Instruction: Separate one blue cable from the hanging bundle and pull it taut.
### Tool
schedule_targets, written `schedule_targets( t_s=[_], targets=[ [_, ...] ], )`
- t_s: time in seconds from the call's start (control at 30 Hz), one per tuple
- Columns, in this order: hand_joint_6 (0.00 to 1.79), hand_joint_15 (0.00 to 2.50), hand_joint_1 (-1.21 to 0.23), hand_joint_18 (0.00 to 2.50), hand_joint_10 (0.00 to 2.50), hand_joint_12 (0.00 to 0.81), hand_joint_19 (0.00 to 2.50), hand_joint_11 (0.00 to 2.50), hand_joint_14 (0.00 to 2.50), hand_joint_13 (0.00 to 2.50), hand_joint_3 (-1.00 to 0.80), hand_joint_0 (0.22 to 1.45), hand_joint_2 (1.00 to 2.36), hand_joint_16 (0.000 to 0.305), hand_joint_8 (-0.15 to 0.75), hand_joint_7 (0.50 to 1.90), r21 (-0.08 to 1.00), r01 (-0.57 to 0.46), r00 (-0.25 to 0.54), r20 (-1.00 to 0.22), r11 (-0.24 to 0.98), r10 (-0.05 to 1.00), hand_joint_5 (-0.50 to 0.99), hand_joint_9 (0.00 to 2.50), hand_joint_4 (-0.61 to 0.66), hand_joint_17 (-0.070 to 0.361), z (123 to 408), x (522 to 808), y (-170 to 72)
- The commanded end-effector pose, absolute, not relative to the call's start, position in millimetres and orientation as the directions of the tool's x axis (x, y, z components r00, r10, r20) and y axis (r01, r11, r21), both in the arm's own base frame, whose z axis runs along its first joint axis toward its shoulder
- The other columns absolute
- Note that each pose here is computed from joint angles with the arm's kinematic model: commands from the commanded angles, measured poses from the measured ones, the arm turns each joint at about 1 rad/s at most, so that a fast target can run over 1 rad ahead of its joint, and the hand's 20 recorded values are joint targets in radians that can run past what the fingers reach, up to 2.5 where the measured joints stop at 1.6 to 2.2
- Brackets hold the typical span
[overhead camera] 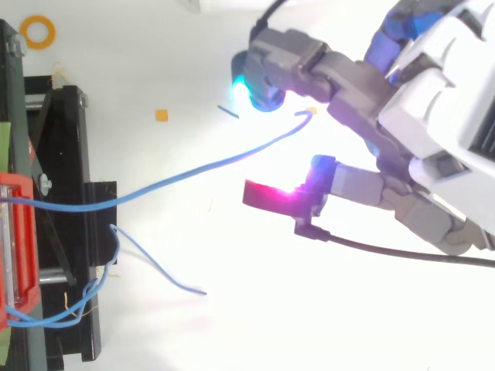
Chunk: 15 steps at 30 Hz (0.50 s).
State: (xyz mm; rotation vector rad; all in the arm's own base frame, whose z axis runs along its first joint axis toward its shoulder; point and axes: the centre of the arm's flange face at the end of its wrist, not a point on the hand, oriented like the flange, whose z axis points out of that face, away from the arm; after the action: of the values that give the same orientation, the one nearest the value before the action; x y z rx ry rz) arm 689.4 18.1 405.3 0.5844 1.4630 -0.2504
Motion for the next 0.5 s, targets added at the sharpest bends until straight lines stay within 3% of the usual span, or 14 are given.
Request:
schedule_targets(
  t_s=[0.0,0.3,0.47],
  targets=[
    [0.5,0.88,-0.77,0.99,0.02,0.3,0.87,0.6,0.02,1.51,-0.27,0.76,1.02,0.039,0.162,1.27,0.466,0.47,0.2,-0.883,0.75,0.424,0.15,2.09,0.06,0.088,395,681,21],
    [0.5,0.88,-0.77,0.99,0.02,0.3,0.87,0.61,0.02,1.51,-0.27,0.76,1.02,0.039,0.161,1.27,0.616,0.451,0.229,-0.779,0.646,0.584,0.15,2.1,0.05,0.087,372,669,29],
    [0.5,0.88,-0.77,0.99,0.02,0.301,0.88,0.6,0.02,1.51,-0.27,0.76,1.01,0.039,0.159,1.27,0.626,0.456,0.21,-0.767,0.633,0.607,0.15,2.1,0.06,0.087,370,665,31]
  ],
)
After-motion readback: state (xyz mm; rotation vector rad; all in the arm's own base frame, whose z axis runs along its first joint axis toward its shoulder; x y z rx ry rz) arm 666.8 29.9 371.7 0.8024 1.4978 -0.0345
